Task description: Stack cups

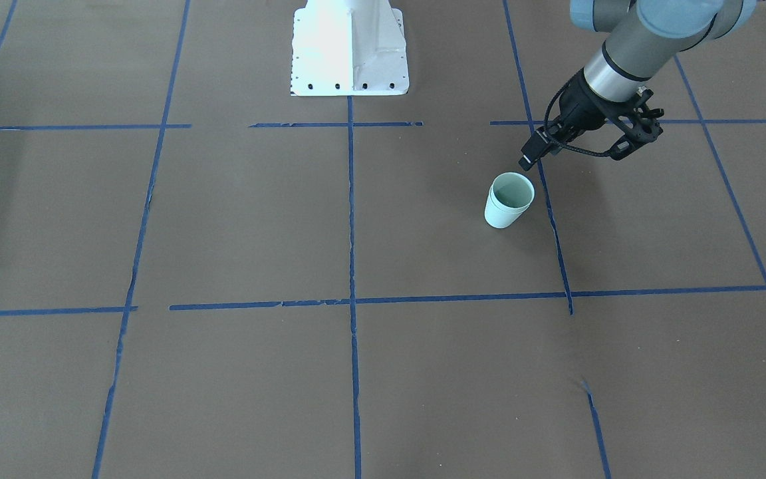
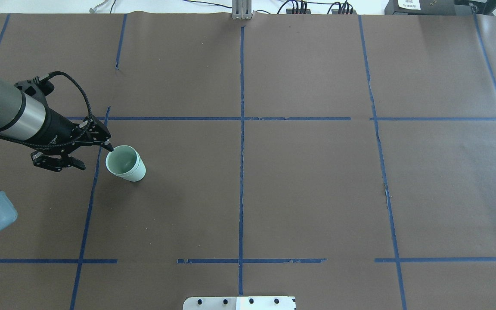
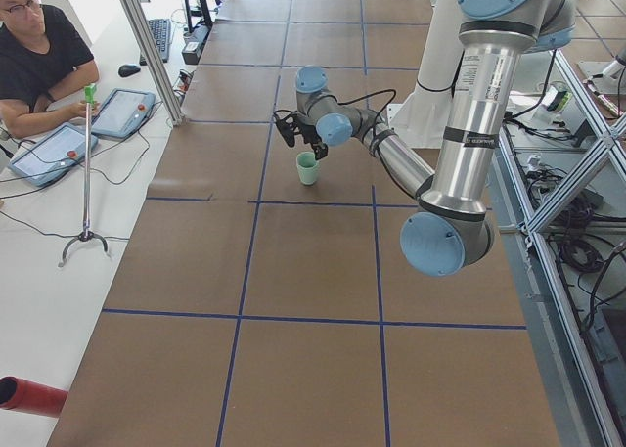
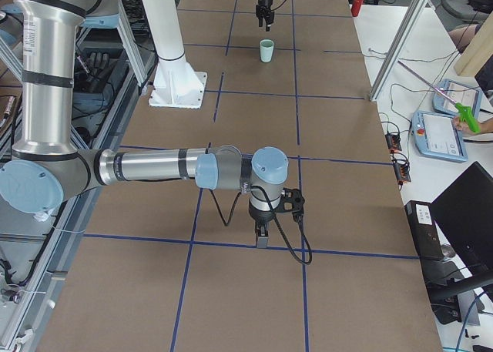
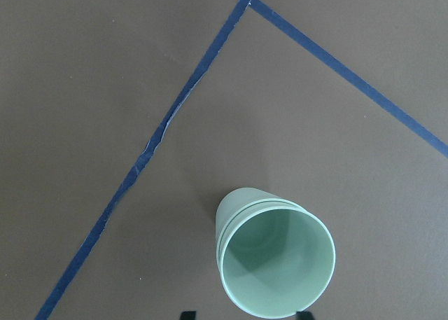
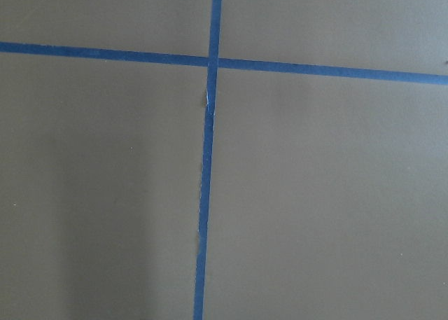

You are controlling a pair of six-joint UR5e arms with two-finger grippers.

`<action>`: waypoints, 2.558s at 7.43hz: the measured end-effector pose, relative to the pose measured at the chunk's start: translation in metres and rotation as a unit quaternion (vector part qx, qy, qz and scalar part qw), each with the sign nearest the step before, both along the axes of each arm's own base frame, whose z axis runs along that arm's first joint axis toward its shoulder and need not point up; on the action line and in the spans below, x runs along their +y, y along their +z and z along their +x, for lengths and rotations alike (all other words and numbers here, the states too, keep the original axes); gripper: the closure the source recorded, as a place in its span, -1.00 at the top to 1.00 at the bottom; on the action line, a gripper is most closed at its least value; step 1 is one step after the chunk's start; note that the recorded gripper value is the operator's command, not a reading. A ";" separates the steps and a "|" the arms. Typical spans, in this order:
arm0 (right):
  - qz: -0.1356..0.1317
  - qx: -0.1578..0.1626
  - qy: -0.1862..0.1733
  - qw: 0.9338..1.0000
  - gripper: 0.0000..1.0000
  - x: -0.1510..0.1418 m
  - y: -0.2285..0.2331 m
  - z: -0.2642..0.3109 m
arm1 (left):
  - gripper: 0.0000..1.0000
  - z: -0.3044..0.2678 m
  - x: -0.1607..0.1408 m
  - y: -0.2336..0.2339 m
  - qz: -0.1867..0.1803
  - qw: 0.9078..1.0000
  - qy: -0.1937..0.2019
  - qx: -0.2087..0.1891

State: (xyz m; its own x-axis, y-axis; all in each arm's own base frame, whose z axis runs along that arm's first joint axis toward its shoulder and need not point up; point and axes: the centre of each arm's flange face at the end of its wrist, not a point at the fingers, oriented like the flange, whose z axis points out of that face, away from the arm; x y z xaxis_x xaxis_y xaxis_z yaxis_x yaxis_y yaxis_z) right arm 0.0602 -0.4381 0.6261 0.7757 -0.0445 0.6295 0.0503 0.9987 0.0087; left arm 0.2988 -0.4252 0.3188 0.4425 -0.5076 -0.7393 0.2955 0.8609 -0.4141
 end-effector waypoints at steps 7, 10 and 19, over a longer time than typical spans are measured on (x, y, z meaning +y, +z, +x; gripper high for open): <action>0.000 0.000 0.000 1.000 1.00 0.000 0.000 0.000 | 1.00 -0.258 -0.014 0.204 0.257 0.945 0.149 -0.133; 0.000 0.000 0.000 1.000 1.00 0.000 0.000 0.000 | 1.00 -0.359 -0.005 0.288 0.229 0.951 0.165 -0.127; 0.000 0.000 0.000 1.000 1.00 0.000 0.000 0.000 | 1.00 -0.371 0.005 0.296 0.217 0.955 0.162 -0.120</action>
